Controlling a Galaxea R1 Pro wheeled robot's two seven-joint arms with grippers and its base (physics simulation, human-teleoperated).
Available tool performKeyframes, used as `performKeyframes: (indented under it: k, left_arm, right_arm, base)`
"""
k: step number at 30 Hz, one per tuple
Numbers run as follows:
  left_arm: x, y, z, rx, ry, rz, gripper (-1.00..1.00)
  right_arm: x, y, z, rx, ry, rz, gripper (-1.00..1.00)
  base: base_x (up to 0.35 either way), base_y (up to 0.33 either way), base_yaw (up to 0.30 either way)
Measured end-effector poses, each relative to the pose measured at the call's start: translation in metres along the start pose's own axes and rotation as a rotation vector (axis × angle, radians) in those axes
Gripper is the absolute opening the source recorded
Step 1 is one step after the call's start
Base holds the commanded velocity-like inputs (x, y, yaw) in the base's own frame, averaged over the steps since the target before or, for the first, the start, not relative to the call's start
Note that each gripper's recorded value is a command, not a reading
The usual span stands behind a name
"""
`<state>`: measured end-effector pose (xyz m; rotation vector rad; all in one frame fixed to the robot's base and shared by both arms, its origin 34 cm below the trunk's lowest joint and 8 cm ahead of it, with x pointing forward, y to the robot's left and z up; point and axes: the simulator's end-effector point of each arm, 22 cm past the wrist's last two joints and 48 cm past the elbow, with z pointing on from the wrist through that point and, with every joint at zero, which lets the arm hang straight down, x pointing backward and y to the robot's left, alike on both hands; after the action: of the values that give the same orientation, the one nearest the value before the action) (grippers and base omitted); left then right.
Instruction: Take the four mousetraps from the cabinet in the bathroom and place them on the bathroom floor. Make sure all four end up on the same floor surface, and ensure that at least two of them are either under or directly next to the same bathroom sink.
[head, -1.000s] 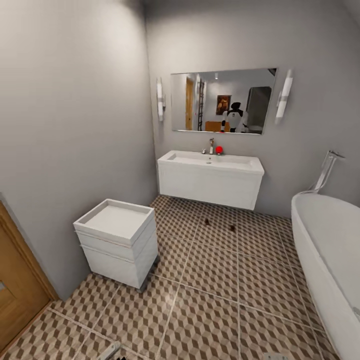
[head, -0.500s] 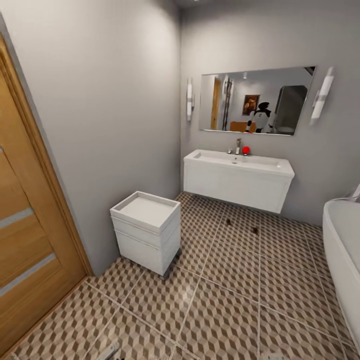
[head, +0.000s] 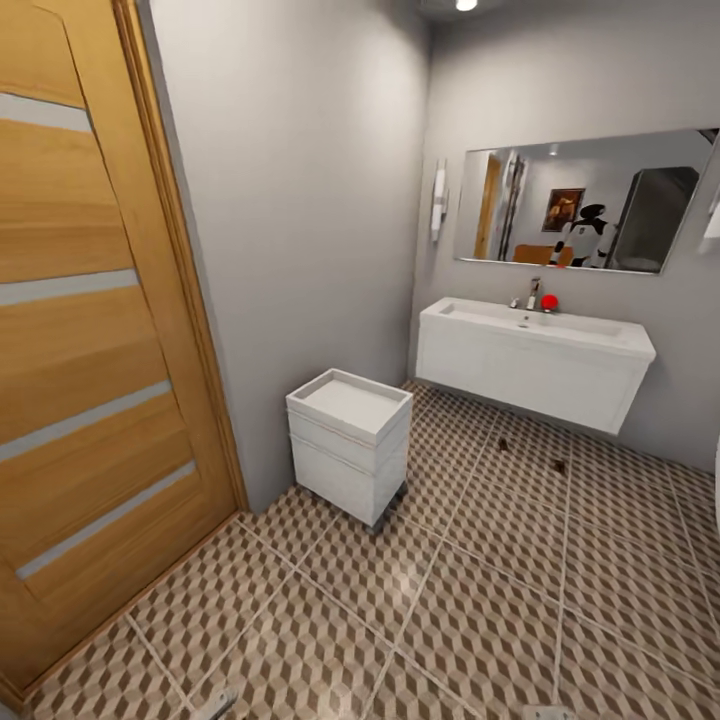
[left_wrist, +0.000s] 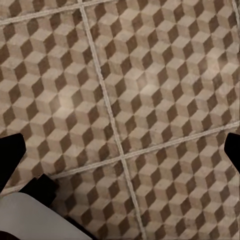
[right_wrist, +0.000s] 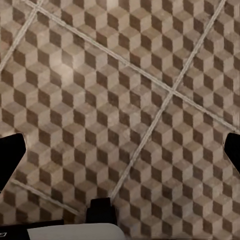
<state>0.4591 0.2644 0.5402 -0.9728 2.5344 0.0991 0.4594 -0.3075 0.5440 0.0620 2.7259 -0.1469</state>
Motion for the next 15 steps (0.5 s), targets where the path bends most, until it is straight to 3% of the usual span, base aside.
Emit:
performKeyframes:
  k: [6,15]
  left_arm:
    - [0.0000,0.0000,-0.0002,0.000,0.000,0.000,1.00]
    - [0.0003,-0.0027,-0.0004,0.010,0.002,0.001,1.00]
  right_arm:
    - [0.0000,0.0006,-0.0002,0.000,0.000,0.000,1.00]
    - [0.0005,0.0037,-0.0006,-0.002,0.000,-0.001,1.00]
  base:
    - [-0.211,0.110,0.290]
    - [-0.039,0.021,0.291]
